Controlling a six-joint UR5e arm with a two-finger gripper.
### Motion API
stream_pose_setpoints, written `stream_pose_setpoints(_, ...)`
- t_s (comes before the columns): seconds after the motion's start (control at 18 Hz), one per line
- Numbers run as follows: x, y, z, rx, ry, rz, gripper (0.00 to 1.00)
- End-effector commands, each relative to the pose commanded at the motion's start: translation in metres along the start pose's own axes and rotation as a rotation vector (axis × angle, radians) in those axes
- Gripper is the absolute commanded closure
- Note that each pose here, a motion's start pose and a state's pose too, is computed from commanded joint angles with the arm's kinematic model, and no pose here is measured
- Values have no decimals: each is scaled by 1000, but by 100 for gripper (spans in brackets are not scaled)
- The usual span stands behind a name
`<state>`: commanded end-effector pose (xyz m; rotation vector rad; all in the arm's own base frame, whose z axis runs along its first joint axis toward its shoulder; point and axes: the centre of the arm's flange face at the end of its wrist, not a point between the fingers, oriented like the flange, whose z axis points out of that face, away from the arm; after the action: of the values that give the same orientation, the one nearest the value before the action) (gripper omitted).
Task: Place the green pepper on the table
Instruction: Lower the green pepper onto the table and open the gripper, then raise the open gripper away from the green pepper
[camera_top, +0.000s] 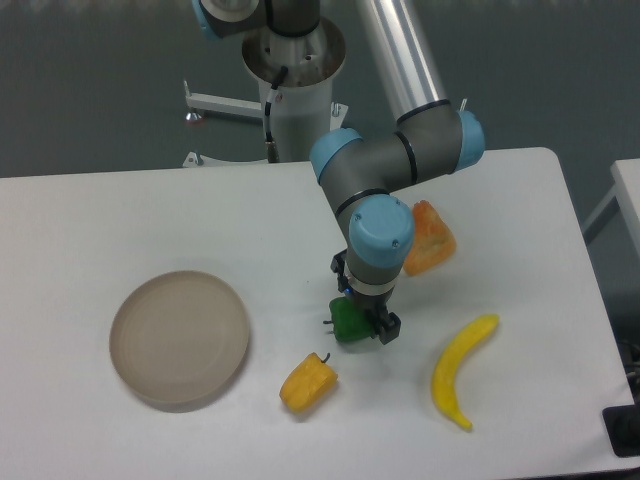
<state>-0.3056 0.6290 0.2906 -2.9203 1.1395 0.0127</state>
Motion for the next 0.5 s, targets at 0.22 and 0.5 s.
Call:
stream_pose_setpoints(0.22, 3, 44, -51, 15, -50, 22, 0)
stream_pose_setpoints(0.5, 0, 86, -83, 0, -28, 38, 0)
